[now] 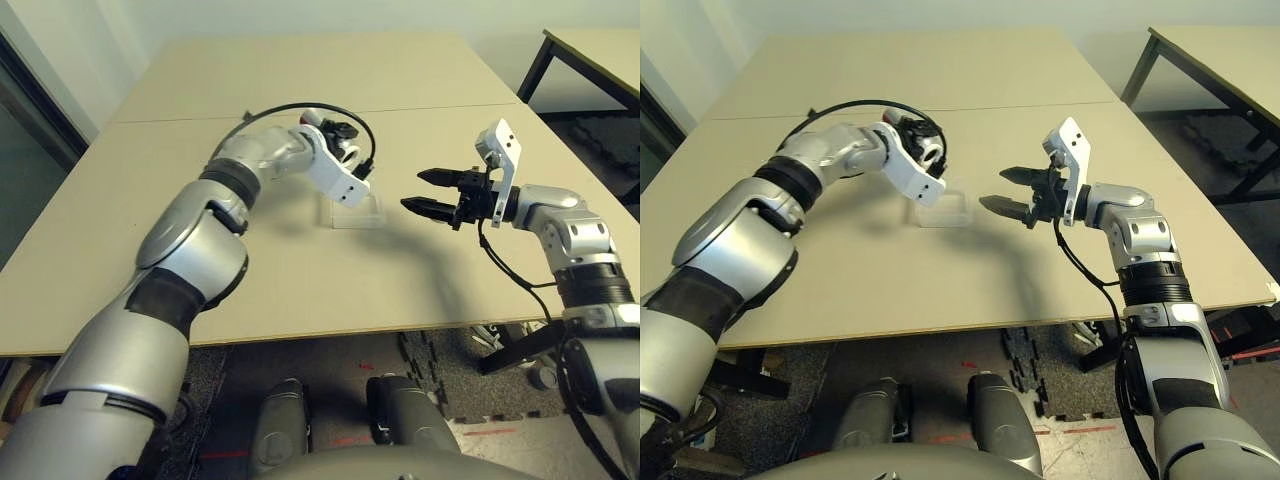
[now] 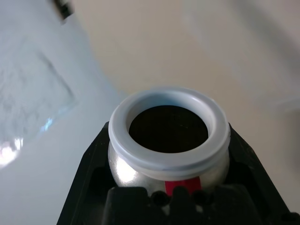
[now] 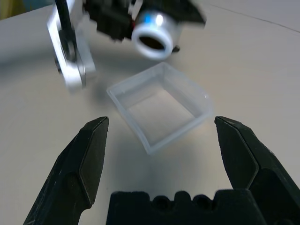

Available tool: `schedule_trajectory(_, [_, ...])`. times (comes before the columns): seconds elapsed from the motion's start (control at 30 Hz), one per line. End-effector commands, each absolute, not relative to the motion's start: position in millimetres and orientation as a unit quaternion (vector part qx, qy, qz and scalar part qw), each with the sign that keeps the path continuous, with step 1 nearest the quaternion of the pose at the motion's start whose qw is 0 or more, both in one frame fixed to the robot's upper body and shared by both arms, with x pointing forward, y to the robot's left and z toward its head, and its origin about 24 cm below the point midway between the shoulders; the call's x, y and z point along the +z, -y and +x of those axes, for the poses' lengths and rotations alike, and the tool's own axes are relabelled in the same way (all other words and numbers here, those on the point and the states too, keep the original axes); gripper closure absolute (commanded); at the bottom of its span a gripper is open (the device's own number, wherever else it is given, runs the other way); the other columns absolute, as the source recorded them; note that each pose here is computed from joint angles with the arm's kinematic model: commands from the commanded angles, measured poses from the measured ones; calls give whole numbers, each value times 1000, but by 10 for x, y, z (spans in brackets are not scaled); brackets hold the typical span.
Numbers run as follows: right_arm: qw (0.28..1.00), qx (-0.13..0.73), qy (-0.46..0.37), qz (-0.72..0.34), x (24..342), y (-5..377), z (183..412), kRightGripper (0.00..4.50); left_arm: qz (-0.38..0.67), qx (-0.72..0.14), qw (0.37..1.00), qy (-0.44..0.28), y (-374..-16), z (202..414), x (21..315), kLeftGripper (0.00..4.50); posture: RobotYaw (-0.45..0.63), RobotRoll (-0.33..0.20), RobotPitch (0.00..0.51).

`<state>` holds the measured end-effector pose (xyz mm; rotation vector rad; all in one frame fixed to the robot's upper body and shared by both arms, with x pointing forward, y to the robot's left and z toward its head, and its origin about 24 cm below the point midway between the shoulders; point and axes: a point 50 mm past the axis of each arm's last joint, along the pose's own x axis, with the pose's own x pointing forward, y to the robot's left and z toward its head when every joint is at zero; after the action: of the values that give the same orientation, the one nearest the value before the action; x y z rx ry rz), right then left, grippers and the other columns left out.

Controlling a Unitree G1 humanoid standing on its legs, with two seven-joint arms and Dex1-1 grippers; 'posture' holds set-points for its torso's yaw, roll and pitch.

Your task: Pour the medicine from the bottle into the box.

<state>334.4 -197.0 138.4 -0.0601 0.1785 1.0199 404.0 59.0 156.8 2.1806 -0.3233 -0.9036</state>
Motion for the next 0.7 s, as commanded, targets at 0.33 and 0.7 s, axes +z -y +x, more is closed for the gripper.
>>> schedule_trajectory(0.33, [877,477,-58,0,1381,1940,3269,0,894,-332,286,96,-637,4092,1652,1719,-119,0,25])
schedule_trajectory(0.7, [876,479,-61,-6,1411,1936,3310,0,781,-391,485,45,-646,4059,1671,1719,-98,0,24])
